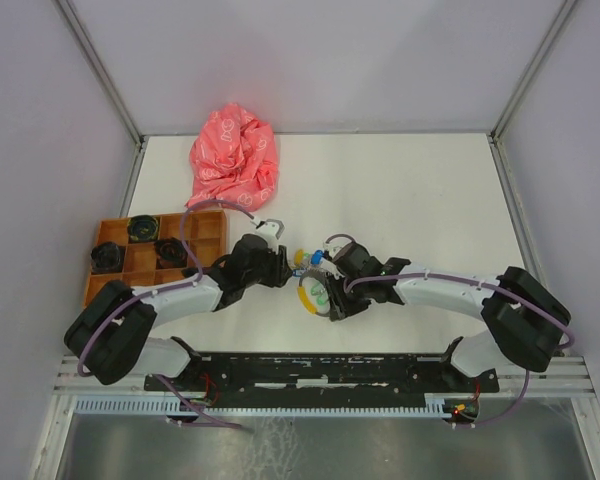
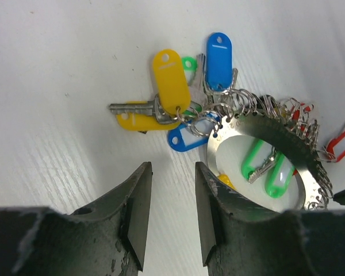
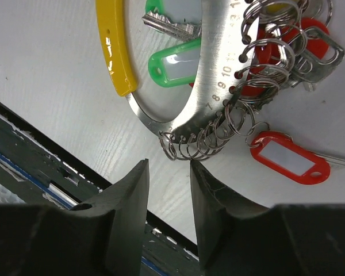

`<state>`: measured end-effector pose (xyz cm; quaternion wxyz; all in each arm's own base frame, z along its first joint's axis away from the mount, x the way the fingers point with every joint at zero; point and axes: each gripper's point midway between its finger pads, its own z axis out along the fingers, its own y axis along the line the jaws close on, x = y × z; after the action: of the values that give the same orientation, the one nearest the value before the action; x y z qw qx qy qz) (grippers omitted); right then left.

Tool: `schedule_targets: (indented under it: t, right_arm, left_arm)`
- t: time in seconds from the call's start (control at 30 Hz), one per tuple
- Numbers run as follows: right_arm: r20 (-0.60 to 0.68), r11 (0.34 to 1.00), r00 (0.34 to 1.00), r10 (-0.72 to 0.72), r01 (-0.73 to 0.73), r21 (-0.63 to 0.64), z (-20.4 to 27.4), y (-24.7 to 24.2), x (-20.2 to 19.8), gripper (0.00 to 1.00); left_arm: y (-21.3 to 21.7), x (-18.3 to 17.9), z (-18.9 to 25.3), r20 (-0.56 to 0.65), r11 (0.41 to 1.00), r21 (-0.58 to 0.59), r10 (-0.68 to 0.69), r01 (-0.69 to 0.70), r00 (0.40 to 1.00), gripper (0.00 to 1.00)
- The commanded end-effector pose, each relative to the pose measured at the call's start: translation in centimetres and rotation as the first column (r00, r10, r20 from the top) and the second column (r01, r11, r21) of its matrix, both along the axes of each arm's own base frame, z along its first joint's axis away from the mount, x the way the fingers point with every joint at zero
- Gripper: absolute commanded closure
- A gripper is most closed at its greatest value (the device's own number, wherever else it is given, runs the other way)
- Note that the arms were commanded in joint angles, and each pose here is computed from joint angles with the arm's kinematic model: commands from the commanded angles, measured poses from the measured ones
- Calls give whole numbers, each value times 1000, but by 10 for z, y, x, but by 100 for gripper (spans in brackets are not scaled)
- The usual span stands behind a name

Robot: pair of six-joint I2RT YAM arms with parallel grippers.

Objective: Put the keys on the keyring

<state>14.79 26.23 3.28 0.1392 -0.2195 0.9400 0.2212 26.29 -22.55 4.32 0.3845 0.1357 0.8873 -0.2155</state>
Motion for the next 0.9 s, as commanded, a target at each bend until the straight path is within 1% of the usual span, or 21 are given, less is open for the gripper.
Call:
schedule_targets:
  t: [0.0, 0.2, 0.3, 0.4, 0.47, 0.53, 0.7, 0.87]
  right_arm:
    - [-8, 999, 1000, -19, 20, 36, 0, 13, 2, 59]
    - [-29, 999, 999, -19, 20, 26, -8, 16, 0, 62]
    - [-40, 1000, 999, -11, 13, 29, -9, 19, -1, 66]
    - [-28, 999, 999, -23, 24, 23, -9, 19, 2, 65]
    - [3, 999, 999, -40, 40, 11, -8, 18, 9, 64]
    - [47, 998, 997, -58, 59, -7, -7, 16, 19, 66]
    - [134, 996, 989, -69, 74, -39, -4, 19, 44, 80]
    - [231, 992, 972, -54, 78, -96, 6, 10, 74, 86]
  left_arm:
    - [-8, -6, 12, 17, 997, -71, -30, 32, 999, 57]
    - [-11, -12, 11, -1, 994, -97, -45, 45, 999, 57]
    - [-15, -13, 11, -10, 992, -111, -54, 53, 998, 57]
    - [-22, -18, 9, -17, 990, -120, -78, 76, 997, 57]
    - [-27, -21, 6, -31, 988, -124, -95, 90, 995, 57]
    - [-33, -25, 3, -48, 987, -126, -109, 102, 993, 57]
    - [-36, -27, 3, -56, 987, -134, -99, 91, 994, 57]
    - [-30, -22, 14, -12, 989, -140, -59, 56, 998, 57]
